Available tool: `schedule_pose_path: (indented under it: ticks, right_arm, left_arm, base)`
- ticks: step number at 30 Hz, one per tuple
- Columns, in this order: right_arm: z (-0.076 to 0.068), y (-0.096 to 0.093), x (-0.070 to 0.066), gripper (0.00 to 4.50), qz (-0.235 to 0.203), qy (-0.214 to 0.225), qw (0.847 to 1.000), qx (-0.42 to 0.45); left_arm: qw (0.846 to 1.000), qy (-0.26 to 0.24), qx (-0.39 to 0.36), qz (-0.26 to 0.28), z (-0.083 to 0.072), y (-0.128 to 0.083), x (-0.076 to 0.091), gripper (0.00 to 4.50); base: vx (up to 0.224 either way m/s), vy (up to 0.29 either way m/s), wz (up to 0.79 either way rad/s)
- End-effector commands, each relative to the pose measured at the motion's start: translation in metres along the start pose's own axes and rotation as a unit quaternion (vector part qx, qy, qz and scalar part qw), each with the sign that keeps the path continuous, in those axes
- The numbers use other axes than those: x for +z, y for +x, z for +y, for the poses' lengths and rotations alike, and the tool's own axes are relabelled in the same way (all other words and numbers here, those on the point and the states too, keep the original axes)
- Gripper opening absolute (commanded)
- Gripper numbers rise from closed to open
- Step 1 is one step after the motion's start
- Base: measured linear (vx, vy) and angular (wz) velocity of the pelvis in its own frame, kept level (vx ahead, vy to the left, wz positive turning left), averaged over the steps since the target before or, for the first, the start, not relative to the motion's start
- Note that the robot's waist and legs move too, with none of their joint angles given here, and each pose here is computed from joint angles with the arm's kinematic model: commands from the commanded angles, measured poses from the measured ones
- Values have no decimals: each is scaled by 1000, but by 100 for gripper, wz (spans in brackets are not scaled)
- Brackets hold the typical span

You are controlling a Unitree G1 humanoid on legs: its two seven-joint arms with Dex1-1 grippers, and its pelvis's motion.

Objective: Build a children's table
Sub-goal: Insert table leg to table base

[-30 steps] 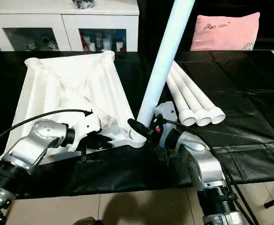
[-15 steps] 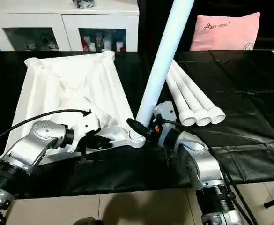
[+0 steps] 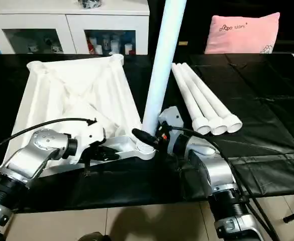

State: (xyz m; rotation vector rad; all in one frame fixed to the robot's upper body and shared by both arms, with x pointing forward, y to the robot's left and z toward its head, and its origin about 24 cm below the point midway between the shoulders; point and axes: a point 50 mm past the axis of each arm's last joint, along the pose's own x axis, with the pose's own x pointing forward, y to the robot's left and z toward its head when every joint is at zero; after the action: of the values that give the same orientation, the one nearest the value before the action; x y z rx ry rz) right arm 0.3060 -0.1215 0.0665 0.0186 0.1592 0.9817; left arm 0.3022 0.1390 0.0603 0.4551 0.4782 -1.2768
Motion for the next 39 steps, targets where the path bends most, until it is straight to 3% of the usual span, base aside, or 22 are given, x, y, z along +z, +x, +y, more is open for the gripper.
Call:
schedule_pose_path:
  ticks: [1,6,8,11,14,21,26,33,35,36,38,39]
  right_arm:
    - [0,3,-9,193,7,40,999,5]
    - [-14,-3,-4,193,-32,105,994,-26]
    - [-14,-4,-4,193,-33,109,993,-27]
    - [-19,-9,-8,193,-50,157,986,-35]
    - [-20,-10,-9,193,-55,172,983,-38]
    - [-19,-16,-28,193,-47,200,977,-54]
    - [-15,-24,-42,193,-73,222,968,-88]
    - [-2,-34,-54,193,-90,187,972,-111]
    - [2,-36,-58,193,-74,163,978,-111]
    - [9,-38,-63,193,-45,124,987,-97]
    - [14,-41,-69,193,-11,87,992,-88]
    - [14,-41,-69,193,-11,87,992,-88]
  left_arm:
    - [1000,28,0,-13,3,-1,13,0]
    - [1000,27,-1,-13,3,-2,13,0]
    - [1000,27,0,-13,3,-2,13,0]
    - [1000,26,-2,-11,2,-1,12,0]
    - [1000,26,-1,-12,3,-2,13,0]
    - [1000,24,14,-12,6,-2,14,0]
    - [999,18,33,-14,11,-2,15,0]
    - [999,16,48,-13,16,-3,17,0]
    - [999,16,50,-13,17,-3,17,0]
    - [998,16,51,-12,17,-3,16,0]
    - [998,16,52,-11,18,-4,16,0]
    - [998,16,52,-11,18,-4,16,0]
  base:
    - [0,0,0]
    - [0,0,0]
    - [0,0,0]
    - [0,0,0]
    - [0,0,0]
    - [0,0,0]
    - [0,0,0]
    - [0,0,0]
    - [0,0,0]
    - [0,0,0]
    - [0,0,0]
    - [0,0,0]
